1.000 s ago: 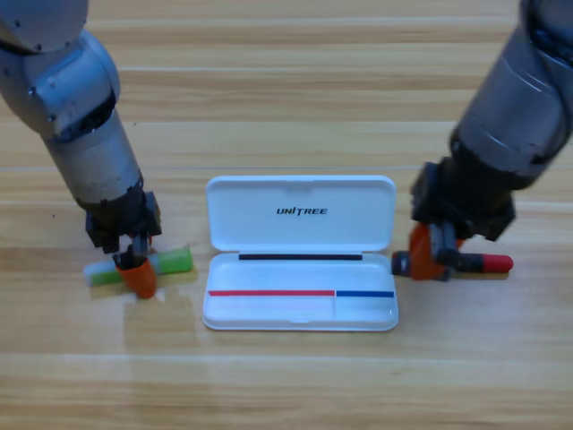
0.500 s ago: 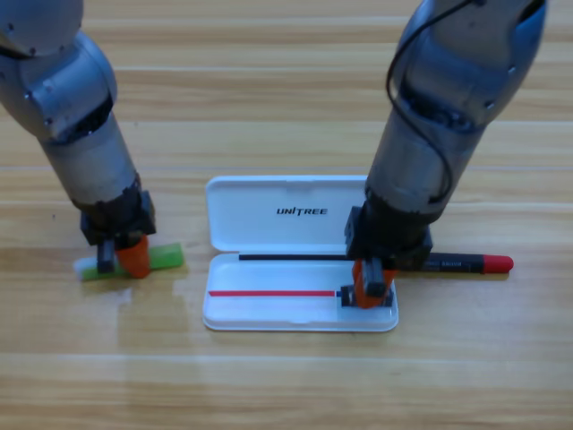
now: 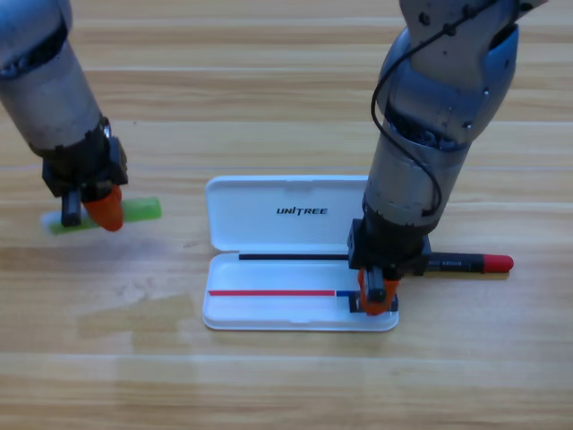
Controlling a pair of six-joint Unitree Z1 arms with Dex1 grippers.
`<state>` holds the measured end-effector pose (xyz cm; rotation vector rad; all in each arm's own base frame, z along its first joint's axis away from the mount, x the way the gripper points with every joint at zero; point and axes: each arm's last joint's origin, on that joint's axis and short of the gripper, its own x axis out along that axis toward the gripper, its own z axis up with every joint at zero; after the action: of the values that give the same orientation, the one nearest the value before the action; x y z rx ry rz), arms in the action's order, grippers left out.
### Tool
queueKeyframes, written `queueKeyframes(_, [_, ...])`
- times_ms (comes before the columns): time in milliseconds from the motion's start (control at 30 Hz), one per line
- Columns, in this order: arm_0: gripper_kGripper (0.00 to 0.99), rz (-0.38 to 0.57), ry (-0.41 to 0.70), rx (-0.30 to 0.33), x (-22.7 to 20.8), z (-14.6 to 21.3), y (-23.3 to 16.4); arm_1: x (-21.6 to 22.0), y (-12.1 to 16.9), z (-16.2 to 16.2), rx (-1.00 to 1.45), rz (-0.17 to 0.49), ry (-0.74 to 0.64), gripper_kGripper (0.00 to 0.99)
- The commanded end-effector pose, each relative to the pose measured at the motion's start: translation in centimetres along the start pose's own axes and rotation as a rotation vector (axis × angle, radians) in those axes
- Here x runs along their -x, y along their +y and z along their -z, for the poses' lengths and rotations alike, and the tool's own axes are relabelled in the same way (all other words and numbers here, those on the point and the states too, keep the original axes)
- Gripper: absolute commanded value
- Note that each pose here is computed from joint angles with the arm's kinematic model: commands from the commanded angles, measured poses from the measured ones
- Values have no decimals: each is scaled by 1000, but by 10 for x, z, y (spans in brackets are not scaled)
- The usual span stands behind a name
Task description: Clean up eraser and pencils
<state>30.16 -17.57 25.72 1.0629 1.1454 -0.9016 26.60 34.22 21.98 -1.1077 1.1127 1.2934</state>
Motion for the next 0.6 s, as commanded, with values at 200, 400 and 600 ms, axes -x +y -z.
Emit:
queueKeyframes(200, [0, 0, 25, 7, 8, 7, -3, 2, 5, 0, -16, 6, 9, 882])
queueKeyframes(400, [0, -15, 5, -12, 31, 1, -10, 84, 44, 34, -24, 80, -117, 960])
queueKeyframes(600, [0, -23, -38, -81, 64, -26, -31, 117, 76, 90, -34, 99, -125, 988])
